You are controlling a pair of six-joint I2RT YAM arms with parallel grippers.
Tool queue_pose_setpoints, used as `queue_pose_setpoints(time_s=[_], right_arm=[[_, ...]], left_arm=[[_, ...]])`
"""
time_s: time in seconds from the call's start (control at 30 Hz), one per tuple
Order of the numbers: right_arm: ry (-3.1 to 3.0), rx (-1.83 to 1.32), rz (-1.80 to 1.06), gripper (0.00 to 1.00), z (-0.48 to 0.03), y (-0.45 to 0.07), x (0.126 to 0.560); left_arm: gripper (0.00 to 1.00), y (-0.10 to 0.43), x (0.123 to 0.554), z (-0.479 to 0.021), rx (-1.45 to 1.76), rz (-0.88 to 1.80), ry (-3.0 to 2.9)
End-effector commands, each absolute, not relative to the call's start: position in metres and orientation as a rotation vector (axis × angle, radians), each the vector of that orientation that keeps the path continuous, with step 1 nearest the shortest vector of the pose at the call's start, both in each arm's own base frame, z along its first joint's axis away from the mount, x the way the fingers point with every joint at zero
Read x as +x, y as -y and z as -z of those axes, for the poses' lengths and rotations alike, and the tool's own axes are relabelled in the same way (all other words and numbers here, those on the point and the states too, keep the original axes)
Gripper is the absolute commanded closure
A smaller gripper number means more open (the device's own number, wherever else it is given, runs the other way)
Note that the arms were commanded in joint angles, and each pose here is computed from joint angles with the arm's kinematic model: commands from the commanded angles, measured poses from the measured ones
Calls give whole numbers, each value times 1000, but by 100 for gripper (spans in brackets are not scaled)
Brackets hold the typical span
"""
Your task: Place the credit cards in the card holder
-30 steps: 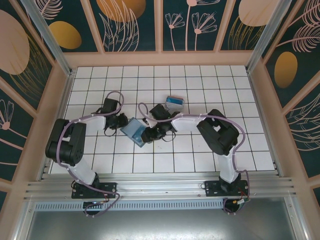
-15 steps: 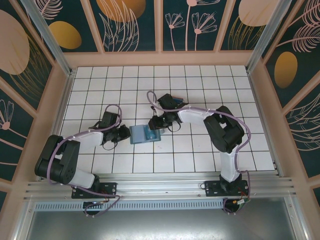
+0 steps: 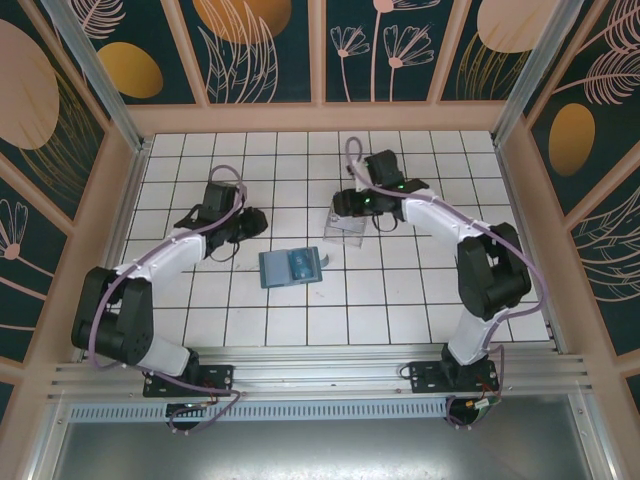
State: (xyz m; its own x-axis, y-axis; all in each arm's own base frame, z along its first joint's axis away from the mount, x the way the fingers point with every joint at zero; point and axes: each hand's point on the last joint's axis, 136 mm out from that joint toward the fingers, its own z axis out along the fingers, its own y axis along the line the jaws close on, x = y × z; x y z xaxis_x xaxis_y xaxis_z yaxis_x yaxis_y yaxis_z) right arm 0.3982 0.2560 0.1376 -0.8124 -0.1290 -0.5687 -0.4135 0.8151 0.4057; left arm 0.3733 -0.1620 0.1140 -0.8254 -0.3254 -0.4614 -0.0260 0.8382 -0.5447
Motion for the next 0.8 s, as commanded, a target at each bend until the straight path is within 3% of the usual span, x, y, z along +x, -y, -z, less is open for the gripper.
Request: queue_pose_setpoints(time_s=[0.0, 0.23, 0.77], right_arm=[[-2438, -401, -587, 49, -139, -237, 420], [-2443, -428, -464, 42, -124, -213, 443], [-2451, -553, -467, 37, -101, -222, 453]], left_arm=[[72, 186, 392, -123, -217, 836, -2422], [67, 250, 412, -122, -70, 934, -2438], [65, 322, 429, -83, 78, 979, -2528]])
